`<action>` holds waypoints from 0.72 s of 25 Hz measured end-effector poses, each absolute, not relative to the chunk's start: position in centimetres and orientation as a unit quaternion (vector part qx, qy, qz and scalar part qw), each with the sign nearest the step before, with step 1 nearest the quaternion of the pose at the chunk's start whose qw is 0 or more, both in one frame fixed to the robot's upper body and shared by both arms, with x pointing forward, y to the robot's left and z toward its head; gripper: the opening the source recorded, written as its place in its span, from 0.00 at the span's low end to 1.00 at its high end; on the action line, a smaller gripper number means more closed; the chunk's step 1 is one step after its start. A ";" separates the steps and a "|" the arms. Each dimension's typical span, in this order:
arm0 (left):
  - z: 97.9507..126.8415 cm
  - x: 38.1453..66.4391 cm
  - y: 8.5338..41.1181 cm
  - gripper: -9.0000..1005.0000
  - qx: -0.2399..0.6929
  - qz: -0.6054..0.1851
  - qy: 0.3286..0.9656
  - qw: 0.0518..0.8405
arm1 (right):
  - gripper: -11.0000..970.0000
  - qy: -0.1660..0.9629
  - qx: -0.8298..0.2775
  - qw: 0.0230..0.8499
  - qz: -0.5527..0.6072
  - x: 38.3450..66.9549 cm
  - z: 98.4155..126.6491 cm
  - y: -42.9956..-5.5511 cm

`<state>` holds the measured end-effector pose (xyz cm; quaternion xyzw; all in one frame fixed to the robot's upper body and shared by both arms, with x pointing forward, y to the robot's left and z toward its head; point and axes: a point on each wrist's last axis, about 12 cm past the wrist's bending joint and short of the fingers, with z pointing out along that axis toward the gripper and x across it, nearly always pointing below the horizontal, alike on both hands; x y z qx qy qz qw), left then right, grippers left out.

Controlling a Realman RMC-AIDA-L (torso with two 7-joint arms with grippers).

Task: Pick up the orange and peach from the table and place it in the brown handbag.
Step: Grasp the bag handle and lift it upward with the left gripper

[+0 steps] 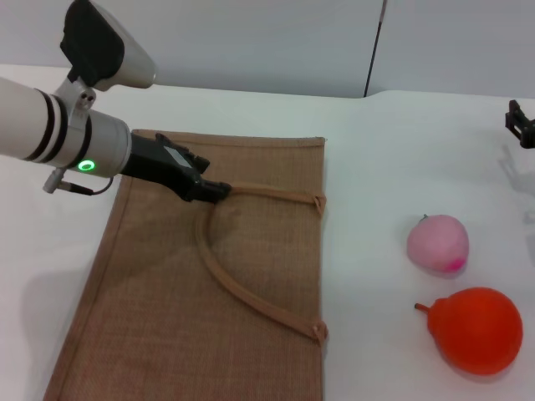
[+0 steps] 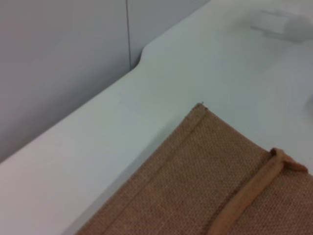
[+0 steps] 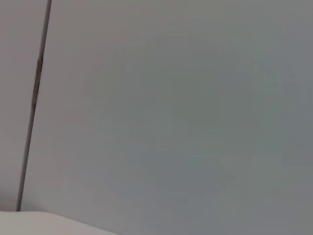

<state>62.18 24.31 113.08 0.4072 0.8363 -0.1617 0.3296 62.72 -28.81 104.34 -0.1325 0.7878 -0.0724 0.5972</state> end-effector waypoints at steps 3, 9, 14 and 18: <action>112.7 62.3 24.0 0.60 0.408 -0.167 0.839 0.319 | 0.78 0.788 -0.132 0.597 -0.072 62.7 104.3 -28.8; 112.2 62.5 24.0 0.60 0.406 -0.164 0.845 0.306 | 0.78 0.787 -0.133 0.598 -0.072 62.8 104.4 -28.8; 111.6 62.6 24.0 0.60 0.401 -0.164 0.849 0.301 | 0.78 0.787 -0.133 0.598 -0.072 62.8 104.4 -28.8; 111.5 62.6 23.9 0.59 0.400 -0.161 0.849 0.303 | 0.78 0.788 -0.133 0.597 -0.072 62.7 104.4 -28.8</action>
